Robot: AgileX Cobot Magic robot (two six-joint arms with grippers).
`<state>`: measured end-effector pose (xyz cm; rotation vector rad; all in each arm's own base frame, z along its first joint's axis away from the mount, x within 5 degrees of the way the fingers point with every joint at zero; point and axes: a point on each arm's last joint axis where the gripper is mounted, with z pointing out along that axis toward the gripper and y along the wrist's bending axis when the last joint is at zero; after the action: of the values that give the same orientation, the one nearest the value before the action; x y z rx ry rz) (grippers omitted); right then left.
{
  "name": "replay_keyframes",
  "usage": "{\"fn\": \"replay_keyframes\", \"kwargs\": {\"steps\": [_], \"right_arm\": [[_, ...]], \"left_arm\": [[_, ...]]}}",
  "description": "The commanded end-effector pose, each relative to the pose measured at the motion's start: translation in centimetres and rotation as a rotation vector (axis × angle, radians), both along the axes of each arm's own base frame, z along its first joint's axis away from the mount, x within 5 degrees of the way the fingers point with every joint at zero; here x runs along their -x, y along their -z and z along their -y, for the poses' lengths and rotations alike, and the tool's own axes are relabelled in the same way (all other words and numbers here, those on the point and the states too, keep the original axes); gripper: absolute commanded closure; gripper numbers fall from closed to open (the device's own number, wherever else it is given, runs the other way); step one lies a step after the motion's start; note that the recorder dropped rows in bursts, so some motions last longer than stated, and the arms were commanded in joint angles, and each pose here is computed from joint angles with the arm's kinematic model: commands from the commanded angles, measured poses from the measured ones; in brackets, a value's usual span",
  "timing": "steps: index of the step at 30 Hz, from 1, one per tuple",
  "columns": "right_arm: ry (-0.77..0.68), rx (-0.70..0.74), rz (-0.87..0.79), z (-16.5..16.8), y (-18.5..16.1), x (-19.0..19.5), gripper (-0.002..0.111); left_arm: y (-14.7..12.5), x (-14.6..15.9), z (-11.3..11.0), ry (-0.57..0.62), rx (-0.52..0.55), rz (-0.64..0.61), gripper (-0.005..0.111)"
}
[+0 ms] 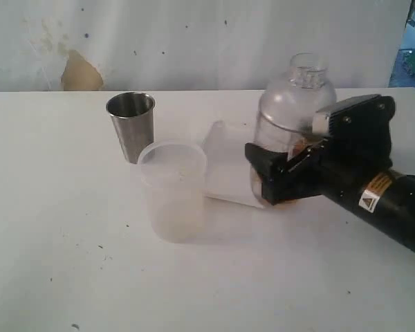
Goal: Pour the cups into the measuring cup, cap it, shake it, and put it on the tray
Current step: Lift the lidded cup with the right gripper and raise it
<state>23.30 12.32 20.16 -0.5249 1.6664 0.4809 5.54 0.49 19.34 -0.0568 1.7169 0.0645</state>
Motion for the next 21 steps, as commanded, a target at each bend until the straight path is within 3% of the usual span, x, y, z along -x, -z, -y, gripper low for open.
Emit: {"fn": "replay_keyframes", "kwargs": {"steps": [1, 4, 9, 13, 21], "right_arm": [[-0.072, -0.050, 0.111, -1.0, -1.5, 0.4, 0.108], [0.124, 0.043, 0.082, 0.7, -1.1, -1.0, 0.108], [-0.107, -0.034, 0.084, -0.9, -1.5, 0.1, 0.108], [0.028, 0.009, 0.110, 0.0, -1.9, -1.2, 0.108], [-0.076, 0.063, 0.202, -1.9, -2.9, -3.8, 0.108]], "left_arm": [[0.1, 0.0, 0.0, 0.002, 0.011, 0.003, 0.086], [0.1, 0.0, 0.0, 0.002, 0.011, 0.003, 0.086], [0.1, 0.0, 0.0, 0.002, 0.011, 0.003, 0.086], [0.1, 0.0, 0.0, 0.002, 0.011, 0.003, 0.086], [0.1, 0.0, 0.0, 0.002, 0.011, 0.003, 0.086]]}}
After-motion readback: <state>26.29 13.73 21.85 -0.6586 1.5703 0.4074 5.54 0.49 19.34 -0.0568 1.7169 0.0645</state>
